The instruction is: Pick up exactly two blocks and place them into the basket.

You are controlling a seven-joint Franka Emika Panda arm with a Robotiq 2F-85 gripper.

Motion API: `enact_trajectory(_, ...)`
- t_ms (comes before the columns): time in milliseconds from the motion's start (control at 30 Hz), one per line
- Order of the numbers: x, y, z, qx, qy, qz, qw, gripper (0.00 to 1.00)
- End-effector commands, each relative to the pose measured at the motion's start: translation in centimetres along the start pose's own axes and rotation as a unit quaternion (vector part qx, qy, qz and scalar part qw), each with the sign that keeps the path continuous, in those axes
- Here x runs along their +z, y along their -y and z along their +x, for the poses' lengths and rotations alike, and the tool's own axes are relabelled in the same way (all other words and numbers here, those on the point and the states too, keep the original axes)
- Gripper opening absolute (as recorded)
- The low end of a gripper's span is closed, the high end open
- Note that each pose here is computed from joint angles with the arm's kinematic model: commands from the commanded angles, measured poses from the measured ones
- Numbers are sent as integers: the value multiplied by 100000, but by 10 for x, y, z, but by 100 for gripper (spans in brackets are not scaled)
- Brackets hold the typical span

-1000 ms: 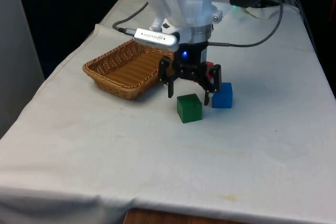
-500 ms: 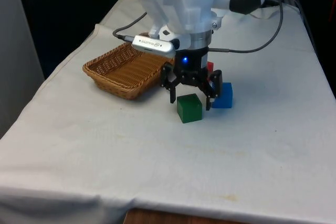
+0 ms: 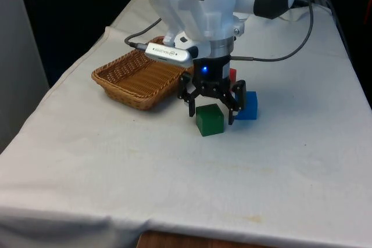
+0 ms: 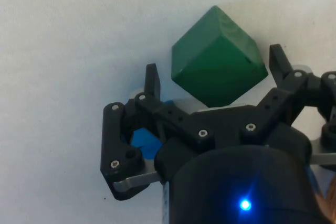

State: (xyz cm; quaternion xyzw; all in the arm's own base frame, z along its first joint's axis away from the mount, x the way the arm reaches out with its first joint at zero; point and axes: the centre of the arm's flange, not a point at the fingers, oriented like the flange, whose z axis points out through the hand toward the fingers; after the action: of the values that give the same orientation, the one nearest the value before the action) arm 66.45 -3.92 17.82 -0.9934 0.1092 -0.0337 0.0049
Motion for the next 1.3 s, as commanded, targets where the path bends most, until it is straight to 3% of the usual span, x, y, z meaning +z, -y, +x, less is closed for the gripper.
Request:
enact_trajectory(0,0,1,0,-44,-72,67,100000,100)
enact_trajectory(767,-1,-4,1,231,-56,-184,100000,100)
enact_trajectory(800,-1,-4,1,192,-53,-214,100000,97)
enact_trajectory(867,-1,-4,1,192,-53,-214,100000,80)
enact_trajectory(900,-1,-4,2,179,-99,-203,100000,69)
enact_trajectory(933,-1,-4,1,191,-165,-240,99999,46)
enact_trajectory(1267,-1,-4,1,228,-56,-228,99999,45)
